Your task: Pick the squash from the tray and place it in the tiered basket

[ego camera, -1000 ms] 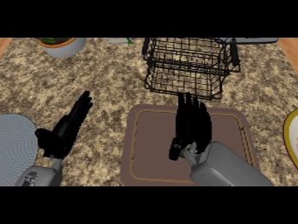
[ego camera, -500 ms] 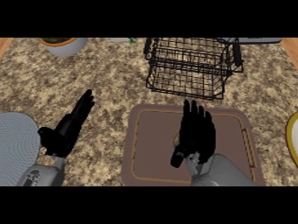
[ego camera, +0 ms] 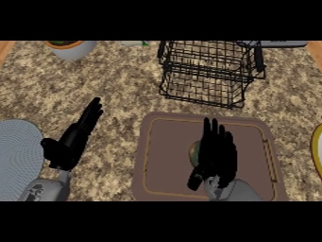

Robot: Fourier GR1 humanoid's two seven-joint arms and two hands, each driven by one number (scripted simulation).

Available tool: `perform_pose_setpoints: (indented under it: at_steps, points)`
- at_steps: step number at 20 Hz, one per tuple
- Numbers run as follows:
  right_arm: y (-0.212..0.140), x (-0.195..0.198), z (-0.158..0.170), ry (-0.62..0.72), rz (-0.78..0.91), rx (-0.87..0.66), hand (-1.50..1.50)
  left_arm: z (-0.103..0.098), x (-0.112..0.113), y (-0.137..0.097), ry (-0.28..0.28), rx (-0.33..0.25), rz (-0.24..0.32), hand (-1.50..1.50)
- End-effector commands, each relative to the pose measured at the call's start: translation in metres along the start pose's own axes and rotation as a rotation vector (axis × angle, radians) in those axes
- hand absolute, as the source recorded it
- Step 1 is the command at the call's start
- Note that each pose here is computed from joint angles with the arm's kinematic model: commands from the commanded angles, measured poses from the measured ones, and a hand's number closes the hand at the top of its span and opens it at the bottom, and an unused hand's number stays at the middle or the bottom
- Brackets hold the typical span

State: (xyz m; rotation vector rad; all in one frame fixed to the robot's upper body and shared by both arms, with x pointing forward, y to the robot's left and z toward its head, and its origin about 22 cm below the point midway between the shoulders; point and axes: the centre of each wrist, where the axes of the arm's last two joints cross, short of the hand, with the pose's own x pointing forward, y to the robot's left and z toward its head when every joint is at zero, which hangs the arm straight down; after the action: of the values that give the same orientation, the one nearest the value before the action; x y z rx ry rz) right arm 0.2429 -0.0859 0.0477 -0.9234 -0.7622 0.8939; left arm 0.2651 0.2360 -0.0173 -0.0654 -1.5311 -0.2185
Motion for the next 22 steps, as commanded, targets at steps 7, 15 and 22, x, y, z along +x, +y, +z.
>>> perform_pose_setpoints:
  at_steps: [7, 15, 22]
  points:
    - [0.016, -0.005, -0.006, 0.157, 0.000, 0.002, -1.50, -0.009, -0.001, 0.004, 0.007, -0.017, 0.004, 0.00]
    - [0.018, 0.012, -0.015, 0.007, -0.054, -0.101, 1.50, -0.006, -0.007, 0.007, 0.005, -0.022, 0.011, 0.00]
    - [0.026, 0.018, -0.007, -0.003, -0.040, -0.153, 1.50, 0.011, 0.001, 0.006, 0.007, -0.022, 0.001, 0.00]
